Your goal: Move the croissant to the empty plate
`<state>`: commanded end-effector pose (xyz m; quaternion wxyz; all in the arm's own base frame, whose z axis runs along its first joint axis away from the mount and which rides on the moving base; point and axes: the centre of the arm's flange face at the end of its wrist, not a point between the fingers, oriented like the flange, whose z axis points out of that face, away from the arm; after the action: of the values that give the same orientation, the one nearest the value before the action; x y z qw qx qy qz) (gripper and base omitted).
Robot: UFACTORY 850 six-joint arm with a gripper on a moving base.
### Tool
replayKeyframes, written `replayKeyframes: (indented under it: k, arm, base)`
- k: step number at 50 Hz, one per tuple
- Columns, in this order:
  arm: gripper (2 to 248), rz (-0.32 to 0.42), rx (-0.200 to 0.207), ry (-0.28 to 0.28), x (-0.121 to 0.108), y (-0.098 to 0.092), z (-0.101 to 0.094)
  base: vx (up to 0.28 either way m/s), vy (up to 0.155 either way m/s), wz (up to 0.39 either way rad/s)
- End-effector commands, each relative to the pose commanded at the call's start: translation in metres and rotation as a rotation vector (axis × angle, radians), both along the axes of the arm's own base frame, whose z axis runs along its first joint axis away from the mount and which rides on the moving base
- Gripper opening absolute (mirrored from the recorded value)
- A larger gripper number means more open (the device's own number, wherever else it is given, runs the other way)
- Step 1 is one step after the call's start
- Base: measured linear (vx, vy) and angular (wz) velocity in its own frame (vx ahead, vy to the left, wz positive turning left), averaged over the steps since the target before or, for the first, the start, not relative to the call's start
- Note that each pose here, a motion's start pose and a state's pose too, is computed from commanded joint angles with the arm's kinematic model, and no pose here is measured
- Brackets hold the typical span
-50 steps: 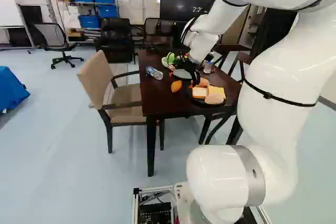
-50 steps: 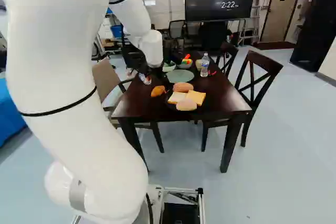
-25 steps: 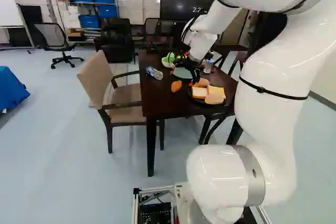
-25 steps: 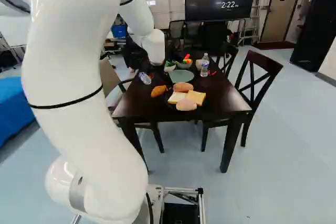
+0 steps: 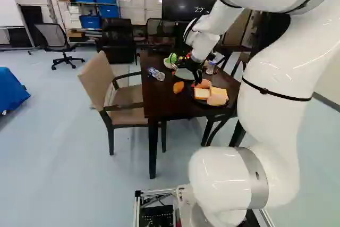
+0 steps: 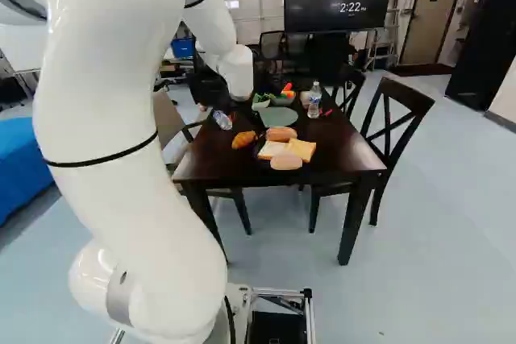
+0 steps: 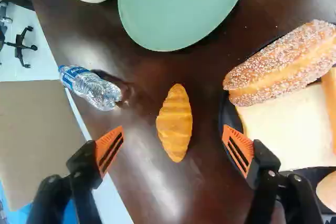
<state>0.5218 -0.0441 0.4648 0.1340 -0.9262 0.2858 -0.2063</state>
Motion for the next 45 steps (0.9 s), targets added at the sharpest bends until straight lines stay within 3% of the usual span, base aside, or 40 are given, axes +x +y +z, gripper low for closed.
replayKeyframes:
  k: [10, 32, 45]
  arm:
    - [247, 0.007, 0.000, 0.003, 0.003, 0.003, -0.002]
    - [247, 0.024, 0.005, 0.048, 0.021, 0.011, -0.030]
    - [247, 0.034, 0.005, 0.046, 0.026, 0.016, -0.030]
  base:
    - [0.000, 0.000, 0.000]
    - [0.000, 0.000, 0.000]
    - [0.000, 0.000, 0.000]
